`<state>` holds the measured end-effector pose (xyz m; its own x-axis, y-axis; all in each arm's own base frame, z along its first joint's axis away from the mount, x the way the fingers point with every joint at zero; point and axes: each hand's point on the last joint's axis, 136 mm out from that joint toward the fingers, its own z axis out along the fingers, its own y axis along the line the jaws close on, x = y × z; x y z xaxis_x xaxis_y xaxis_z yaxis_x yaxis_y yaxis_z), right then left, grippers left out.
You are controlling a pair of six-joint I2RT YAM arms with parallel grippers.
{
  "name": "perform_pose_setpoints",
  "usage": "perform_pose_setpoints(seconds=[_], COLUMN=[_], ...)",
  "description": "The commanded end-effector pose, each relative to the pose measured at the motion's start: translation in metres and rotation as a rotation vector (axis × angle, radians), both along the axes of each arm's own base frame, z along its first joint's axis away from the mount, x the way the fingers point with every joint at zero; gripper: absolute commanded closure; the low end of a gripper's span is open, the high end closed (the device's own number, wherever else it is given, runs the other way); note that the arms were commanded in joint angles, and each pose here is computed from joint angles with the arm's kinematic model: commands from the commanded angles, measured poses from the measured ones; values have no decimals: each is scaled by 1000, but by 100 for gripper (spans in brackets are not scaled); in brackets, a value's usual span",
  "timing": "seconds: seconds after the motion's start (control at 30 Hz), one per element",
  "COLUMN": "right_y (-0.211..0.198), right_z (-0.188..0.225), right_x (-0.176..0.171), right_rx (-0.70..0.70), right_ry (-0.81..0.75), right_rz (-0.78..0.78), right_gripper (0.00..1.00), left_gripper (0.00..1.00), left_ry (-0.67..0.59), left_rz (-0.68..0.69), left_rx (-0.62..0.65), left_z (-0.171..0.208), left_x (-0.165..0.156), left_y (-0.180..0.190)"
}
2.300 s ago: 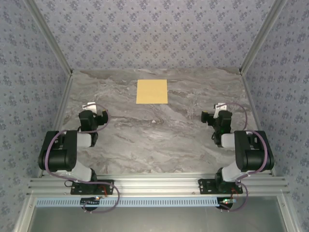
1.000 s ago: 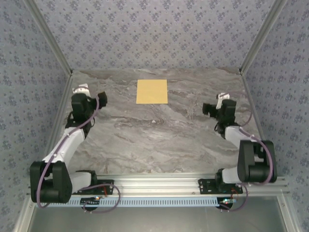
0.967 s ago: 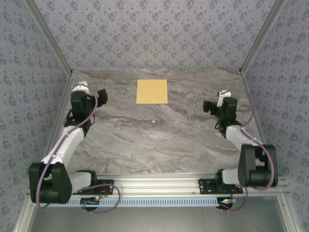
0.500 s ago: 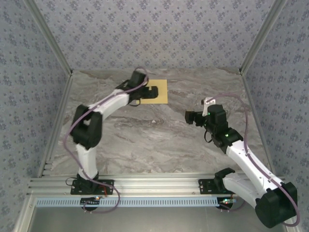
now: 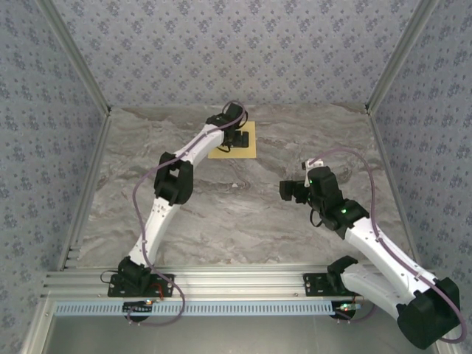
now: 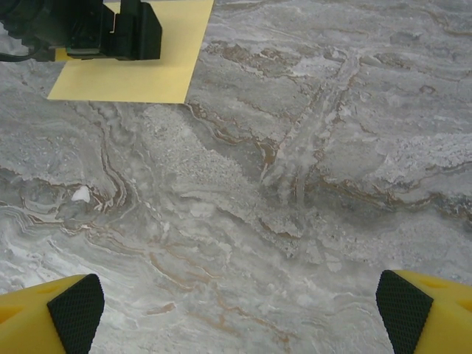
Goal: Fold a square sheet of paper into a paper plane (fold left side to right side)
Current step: Move the square sheet of paper to the center of the table.
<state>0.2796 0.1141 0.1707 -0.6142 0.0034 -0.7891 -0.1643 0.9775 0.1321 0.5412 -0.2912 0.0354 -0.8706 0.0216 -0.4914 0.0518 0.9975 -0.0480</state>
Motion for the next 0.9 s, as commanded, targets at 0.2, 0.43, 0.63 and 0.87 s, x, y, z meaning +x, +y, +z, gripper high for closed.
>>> perform_pose_setpoints(seconds=[0.2, 0.43, 0.63, 0.87], right_y=[-5, -8, -11, -13], right_z=[-1, 11, 12, 7], right_x=[-10, -17, -24, -28], right_rx=[-10, -1, 34, 40], right_ry=[35, 26, 26, 43], right_rz=[-27, -28, -46, -56], right_gripper=[0, 0, 0, 0], left_gripper=[2, 2, 2, 2], left_ry=[129, 217, 270, 270], left_rz=[-47, -80, -55, -37], left_rx=[108, 92, 42, 28], left_z=[-22, -30, -35, -35], left_x=[-36, -87, -149, -232], left_y=[1, -8, -2, 2])
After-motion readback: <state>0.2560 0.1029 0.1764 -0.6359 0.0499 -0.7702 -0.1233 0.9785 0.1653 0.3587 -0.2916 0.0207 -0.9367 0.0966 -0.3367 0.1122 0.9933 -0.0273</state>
